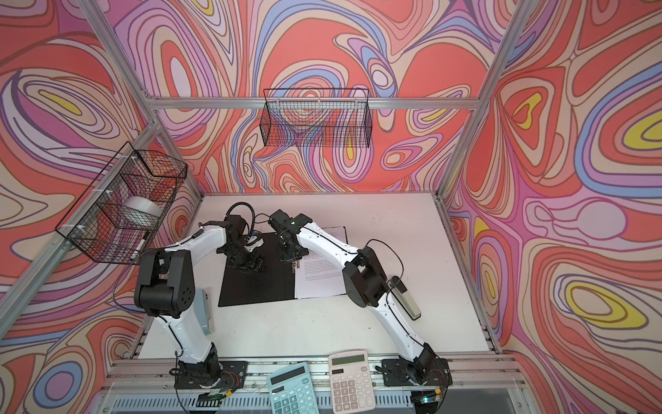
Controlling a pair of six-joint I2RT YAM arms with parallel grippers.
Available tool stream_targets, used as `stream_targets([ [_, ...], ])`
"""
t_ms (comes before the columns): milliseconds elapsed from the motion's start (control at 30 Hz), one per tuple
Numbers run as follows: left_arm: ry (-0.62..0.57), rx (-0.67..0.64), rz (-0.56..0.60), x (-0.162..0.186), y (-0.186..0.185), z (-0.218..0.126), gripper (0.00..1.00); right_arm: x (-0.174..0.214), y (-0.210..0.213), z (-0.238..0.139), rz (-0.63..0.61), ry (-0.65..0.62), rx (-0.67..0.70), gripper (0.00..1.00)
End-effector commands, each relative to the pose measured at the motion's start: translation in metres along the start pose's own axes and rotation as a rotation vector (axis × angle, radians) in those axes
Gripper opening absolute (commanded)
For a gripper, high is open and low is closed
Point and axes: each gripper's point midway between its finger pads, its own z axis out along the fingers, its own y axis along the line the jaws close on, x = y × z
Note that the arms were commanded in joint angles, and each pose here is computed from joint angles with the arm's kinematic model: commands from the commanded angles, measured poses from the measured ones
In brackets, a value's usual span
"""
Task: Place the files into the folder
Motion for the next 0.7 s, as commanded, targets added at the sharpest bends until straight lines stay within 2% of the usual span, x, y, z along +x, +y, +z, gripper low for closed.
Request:
stream_targets([
  [0,0.006,-0.004,-0.009,-0.002,0.003,-0.003,0.7,0.014,-0.017,0.018,-0.005,0.062,0.058,0.11],
  [667,0.013,0.009,-0.017,0.001,0.007,0.001,0.7,0.029,-0.03,0.037,-0.017,0.126,0.112,0.11],
])
